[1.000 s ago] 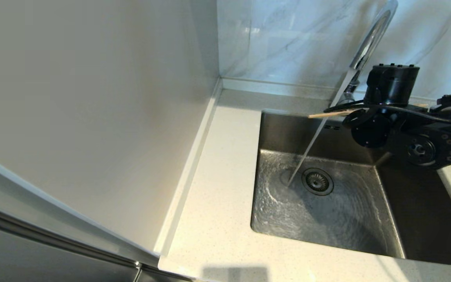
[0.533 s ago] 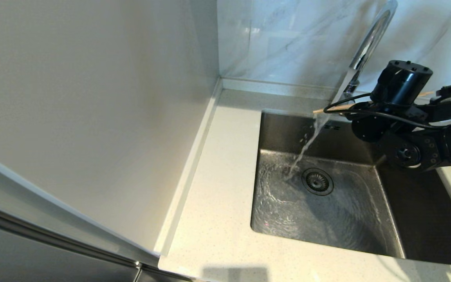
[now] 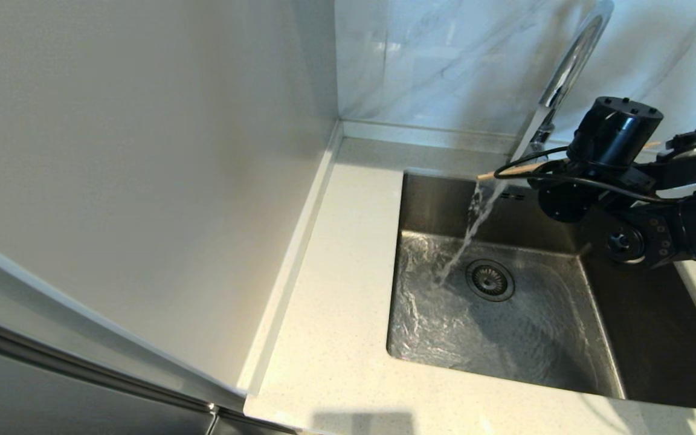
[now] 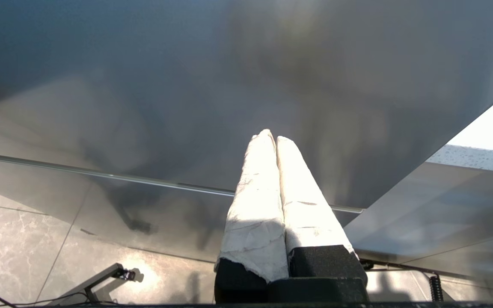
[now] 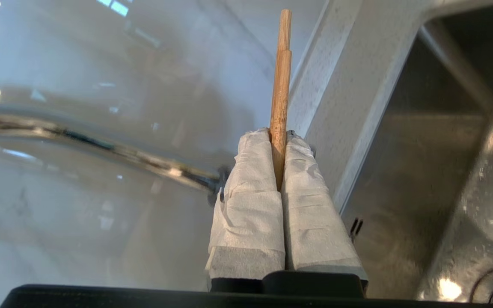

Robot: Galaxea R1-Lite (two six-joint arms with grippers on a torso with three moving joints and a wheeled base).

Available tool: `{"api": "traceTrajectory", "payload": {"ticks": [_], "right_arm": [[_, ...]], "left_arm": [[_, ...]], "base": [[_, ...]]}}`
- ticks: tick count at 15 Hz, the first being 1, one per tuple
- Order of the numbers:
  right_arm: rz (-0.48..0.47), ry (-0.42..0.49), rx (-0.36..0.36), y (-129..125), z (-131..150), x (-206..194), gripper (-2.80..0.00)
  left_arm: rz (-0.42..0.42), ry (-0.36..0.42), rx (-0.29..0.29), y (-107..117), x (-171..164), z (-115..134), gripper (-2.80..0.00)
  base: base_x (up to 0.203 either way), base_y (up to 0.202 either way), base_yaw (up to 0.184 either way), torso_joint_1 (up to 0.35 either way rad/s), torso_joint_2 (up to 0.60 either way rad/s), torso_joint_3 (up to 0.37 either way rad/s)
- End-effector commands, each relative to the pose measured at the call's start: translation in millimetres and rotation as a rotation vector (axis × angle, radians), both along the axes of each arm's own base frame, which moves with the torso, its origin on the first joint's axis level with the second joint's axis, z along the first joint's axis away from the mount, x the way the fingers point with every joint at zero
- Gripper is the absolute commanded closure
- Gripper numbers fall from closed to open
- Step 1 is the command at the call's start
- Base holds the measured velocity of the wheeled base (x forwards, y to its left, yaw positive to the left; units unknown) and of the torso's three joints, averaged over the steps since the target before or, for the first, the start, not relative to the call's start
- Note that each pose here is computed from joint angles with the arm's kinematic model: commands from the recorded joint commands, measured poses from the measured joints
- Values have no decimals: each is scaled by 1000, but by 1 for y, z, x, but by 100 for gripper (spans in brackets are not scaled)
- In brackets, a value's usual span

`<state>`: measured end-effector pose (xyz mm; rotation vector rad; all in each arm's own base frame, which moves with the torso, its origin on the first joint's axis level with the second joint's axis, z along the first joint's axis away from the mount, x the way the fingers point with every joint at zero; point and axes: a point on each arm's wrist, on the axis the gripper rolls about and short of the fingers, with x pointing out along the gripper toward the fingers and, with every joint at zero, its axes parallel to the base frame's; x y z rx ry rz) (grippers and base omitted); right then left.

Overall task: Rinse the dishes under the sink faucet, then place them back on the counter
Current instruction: Rinse the chopsticks

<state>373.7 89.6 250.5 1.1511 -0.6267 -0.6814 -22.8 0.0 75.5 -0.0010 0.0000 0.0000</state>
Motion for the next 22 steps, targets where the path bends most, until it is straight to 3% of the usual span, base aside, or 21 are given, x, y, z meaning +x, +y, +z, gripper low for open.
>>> {"api": "traceTrajectory", "payload": {"ticks": [1,11,16,19,22], "right_arm": [[11,-15,9,5,3,-5,0],[130,0,10,47,-3,-23,0],[145,7,5,52,-8,-25,0],[145,79,-25,46,-25,-35,0],[191,206,-89,28,-49,-68,0]], "left_arm": [[0,0,-1,0,0,0,0],[0,1,-1,0,0,0,0],[0,-1,-1,0,0,0,0],[0,0,-1,0,0,0,0],[0,0,0,0,0,0,0]], "base": [[0,0,0,0,0,0],[0,0,0,0,0,0],[0,0,0,0,0,0],[0,0,0,0,0,0],[0,0,0,0,0,0]]}}
